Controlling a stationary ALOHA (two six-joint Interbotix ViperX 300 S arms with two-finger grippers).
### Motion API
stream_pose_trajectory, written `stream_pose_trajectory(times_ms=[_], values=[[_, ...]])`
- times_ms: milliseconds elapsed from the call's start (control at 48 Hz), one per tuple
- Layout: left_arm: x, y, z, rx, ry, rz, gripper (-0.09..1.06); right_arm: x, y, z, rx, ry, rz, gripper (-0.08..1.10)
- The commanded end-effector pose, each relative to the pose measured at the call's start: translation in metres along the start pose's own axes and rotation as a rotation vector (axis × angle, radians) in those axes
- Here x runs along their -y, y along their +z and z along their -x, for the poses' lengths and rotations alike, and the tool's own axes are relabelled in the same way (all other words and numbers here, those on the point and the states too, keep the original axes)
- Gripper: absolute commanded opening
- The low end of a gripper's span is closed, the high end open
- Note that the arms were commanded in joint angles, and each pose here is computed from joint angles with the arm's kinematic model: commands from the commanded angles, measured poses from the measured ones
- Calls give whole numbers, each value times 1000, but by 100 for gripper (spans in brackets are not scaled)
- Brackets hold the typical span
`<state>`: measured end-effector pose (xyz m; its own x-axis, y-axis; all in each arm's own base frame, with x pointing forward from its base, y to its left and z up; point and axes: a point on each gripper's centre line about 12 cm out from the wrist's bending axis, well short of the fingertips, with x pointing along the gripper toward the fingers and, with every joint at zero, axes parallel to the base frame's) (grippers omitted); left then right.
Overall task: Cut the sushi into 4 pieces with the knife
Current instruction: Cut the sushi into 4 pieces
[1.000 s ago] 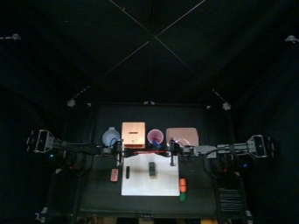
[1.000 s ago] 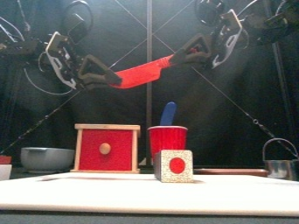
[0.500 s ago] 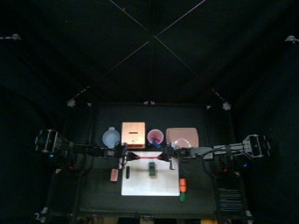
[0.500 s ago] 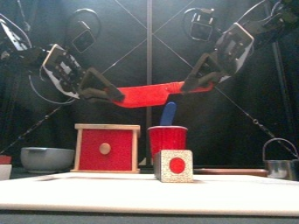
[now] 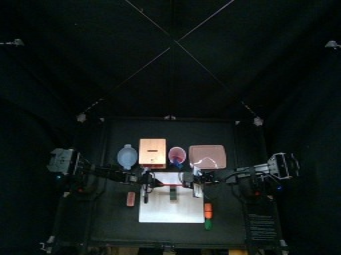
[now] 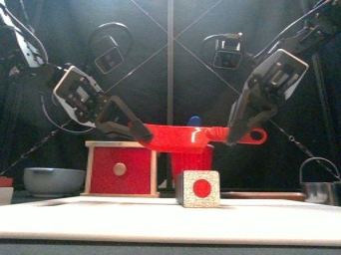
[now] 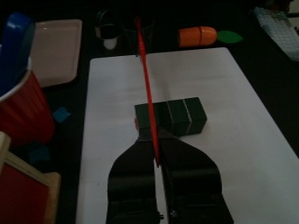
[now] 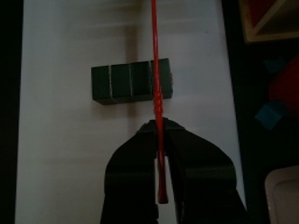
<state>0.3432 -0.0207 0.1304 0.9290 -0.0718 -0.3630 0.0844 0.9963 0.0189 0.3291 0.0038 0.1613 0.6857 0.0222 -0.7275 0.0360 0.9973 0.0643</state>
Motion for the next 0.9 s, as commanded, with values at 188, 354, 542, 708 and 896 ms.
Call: stream_pose_trajectory(times_ms=[188, 354, 542, 708, 896], values=[[1, 8, -12, 25, 4, 7, 26, 3, 3, -4, -12, -8, 3, 5], [5, 7, -18, 20, -5, 5, 26, 3, 0, -4, -27, -7, 1, 5], [5, -1, -21, -3, -6, 2, 26, 8, 0, -5, -29, -16, -6, 5], [4, -7, -23, -21, -5, 3, 26, 10, 1, -5, -27, -22, -8, 5], [5, -15, -26, -44, -6, 8, 26, 10, -1, -7, -35, -22, -9, 5]])
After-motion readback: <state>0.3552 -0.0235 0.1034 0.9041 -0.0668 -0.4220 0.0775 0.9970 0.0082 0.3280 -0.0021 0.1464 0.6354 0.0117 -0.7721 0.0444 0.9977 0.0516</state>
